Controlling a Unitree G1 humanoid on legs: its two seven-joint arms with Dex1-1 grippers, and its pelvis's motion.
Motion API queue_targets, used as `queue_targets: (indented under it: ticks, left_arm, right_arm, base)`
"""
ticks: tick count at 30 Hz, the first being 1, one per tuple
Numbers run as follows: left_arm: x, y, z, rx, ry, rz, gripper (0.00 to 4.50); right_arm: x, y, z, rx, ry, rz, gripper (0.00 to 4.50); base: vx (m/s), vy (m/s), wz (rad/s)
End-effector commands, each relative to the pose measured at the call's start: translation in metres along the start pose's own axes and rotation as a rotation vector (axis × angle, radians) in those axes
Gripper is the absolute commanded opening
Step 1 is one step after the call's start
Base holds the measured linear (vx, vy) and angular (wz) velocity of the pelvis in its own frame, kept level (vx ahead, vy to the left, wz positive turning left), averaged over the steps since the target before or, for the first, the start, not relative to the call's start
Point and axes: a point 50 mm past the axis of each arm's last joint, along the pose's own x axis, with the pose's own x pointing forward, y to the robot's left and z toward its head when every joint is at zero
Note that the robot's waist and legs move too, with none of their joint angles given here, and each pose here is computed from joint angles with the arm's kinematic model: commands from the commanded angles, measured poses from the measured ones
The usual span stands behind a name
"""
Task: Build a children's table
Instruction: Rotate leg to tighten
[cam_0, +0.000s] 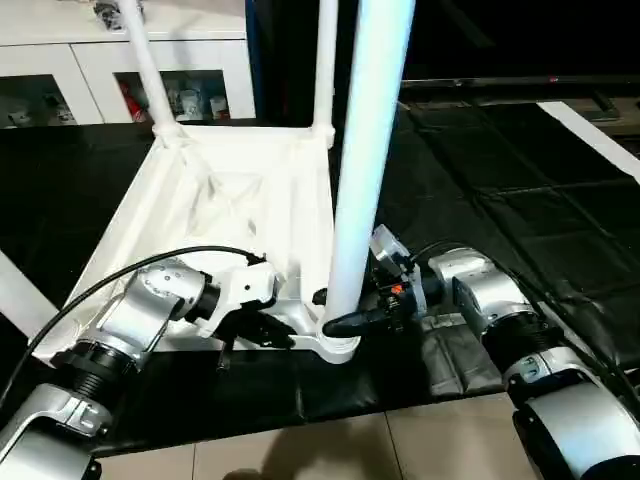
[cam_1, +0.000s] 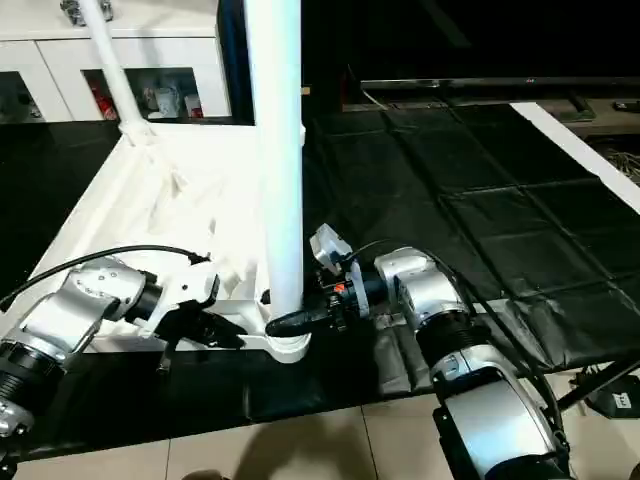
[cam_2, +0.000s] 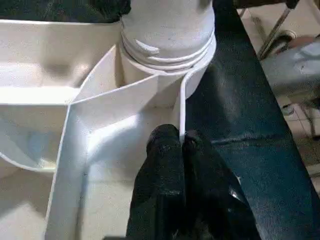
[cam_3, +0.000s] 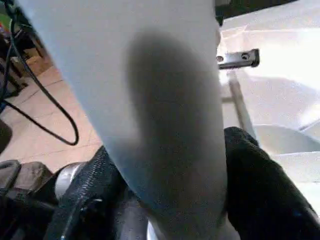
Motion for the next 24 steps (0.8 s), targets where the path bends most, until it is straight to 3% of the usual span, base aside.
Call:
queue_targets:
  ticks: [1,9,13,14,16,21,22,24]
  left_arm:
    - [0.008,0.001,0.000,-0.050,-0.031,0.067,0.00]
    - [0.022,0.015,0.012,-0.236,-0.130,0.341,0.00]
    - [0.030,0.020,0.019,-0.268,-0.153,0.406,0.00]
    - [0.041,0.026,0.030,-0.286,-0.174,0.481,0.00]
    - [0.049,0.029,0.037,-0.287,-0.179,0.521,0.00]
    - [0.062,0.032,0.055,-0.265,-0.196,0.524,0.00]
    - [0.063,0.032,0.056,-0.255,-0.196,0.518,0.00]
    - [0.063,0.030,0.057,-0.241,-0.188,0.498,0.00]
  right_arm:
    - [0.002,0.000,0.001,0.000,-0.061,-0.033,2.37]
    - [0.018,-0.017,-0.009,0.092,-0.130,-0.457,2.15]
    - [0.028,-0.023,-0.010,0.117,-0.134,-0.573,2.10]
    - [0.041,-0.030,-0.008,0.143,-0.151,-0.700,2.09]
    - [0.049,-0.033,-0.007,0.155,-0.159,-0.771,2.09]
    - [0.060,-0.041,-0.003,0.186,-0.154,-0.908,2.09]
    - [0.061,-0.040,-0.003,0.175,-0.148,-0.904,2.63]
    - [0.063,-0.038,-0.003,0.156,-0.140,-0.888,2.77]
  base:
    - [0.000,0.000,0.00]
    - [0.000,0.000,0.00]
    - [0.000,0.000,0.00]
    - [0.000,0.000,0.00]
    - [0.000,0.000,0.00]
    - [0.000,0.000,0.00]
    - [0.000,0.000,0.00]
    - [0.000,0.000,0.00]
